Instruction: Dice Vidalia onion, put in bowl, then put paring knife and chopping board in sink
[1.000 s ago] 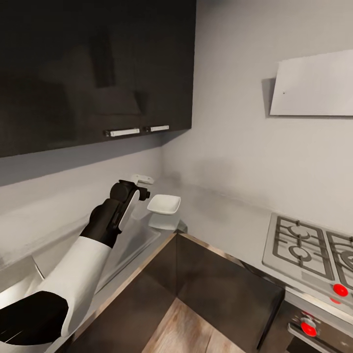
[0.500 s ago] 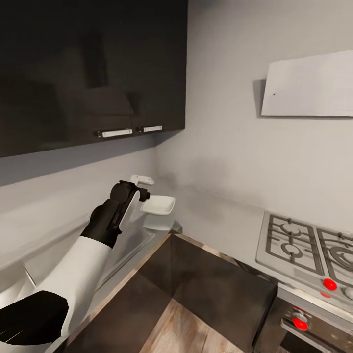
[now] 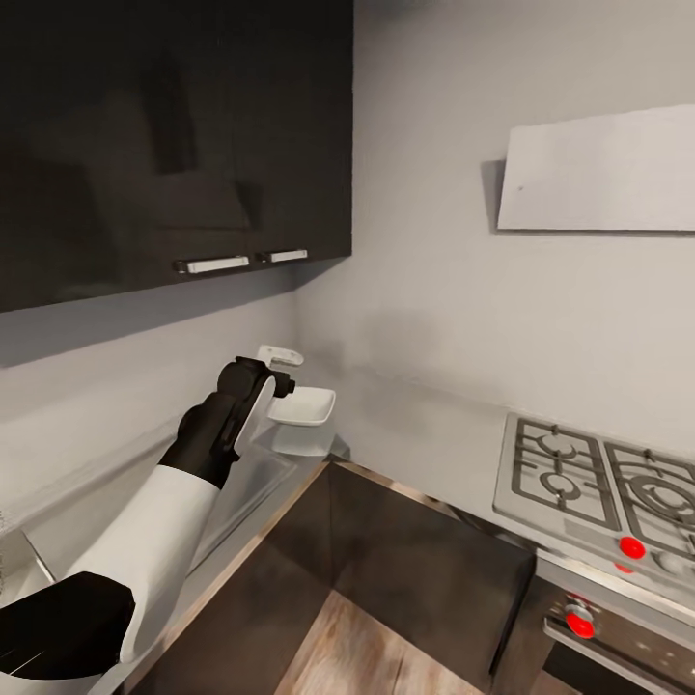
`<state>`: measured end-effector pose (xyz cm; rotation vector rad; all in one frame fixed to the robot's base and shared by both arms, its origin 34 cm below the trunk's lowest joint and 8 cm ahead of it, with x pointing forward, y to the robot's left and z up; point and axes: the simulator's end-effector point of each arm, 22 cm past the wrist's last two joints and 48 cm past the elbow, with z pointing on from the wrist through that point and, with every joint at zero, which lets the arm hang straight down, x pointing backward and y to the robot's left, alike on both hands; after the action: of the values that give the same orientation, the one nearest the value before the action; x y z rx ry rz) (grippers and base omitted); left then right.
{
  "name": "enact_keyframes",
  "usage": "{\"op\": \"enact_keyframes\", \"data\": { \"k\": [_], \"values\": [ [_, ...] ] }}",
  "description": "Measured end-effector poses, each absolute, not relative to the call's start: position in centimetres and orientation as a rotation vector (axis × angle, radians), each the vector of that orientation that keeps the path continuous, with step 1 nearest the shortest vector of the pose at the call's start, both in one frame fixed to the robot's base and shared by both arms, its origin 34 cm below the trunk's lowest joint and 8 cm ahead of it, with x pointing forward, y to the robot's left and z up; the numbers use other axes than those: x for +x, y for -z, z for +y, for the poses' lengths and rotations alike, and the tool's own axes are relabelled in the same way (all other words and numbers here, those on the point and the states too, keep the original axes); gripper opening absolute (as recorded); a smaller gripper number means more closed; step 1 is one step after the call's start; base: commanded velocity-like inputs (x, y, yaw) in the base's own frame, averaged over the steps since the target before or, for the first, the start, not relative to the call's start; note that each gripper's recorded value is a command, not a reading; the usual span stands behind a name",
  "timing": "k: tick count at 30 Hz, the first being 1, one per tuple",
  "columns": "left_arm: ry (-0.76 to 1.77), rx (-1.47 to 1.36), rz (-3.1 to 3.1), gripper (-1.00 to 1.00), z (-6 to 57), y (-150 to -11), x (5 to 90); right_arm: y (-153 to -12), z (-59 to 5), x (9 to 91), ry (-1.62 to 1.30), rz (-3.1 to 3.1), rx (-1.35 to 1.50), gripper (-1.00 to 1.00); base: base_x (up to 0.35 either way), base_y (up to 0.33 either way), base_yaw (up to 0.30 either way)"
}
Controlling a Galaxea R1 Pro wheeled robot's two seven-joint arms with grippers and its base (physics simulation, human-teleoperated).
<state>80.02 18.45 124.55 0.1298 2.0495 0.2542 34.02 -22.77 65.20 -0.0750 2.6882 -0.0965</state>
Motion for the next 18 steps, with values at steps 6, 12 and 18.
{"op": "enact_keyframes", "data": {
  "k": [6,12,18],
  "values": [
    [-0.254,0.130,2.050,1.00,18.47,-124.52,80.02,-65.21,-22.77,34.03,0.097,2.688,-0.075,1.00,0.000,0.013,0.102],
    [-0.256,0.130,2.054,1.00,18.49,-124.36,80.01,-65.19,-22.75,33.96,0.096,2.690,-0.076,1.00,0.071,0.001,0.138],
    [-0.259,0.132,2.064,1.00,18.56,-123.92,80.00,-65.20,-22.78,33.94,0.098,2.690,-0.075,1.00,0.223,0.000,0.017]
  ]
}}
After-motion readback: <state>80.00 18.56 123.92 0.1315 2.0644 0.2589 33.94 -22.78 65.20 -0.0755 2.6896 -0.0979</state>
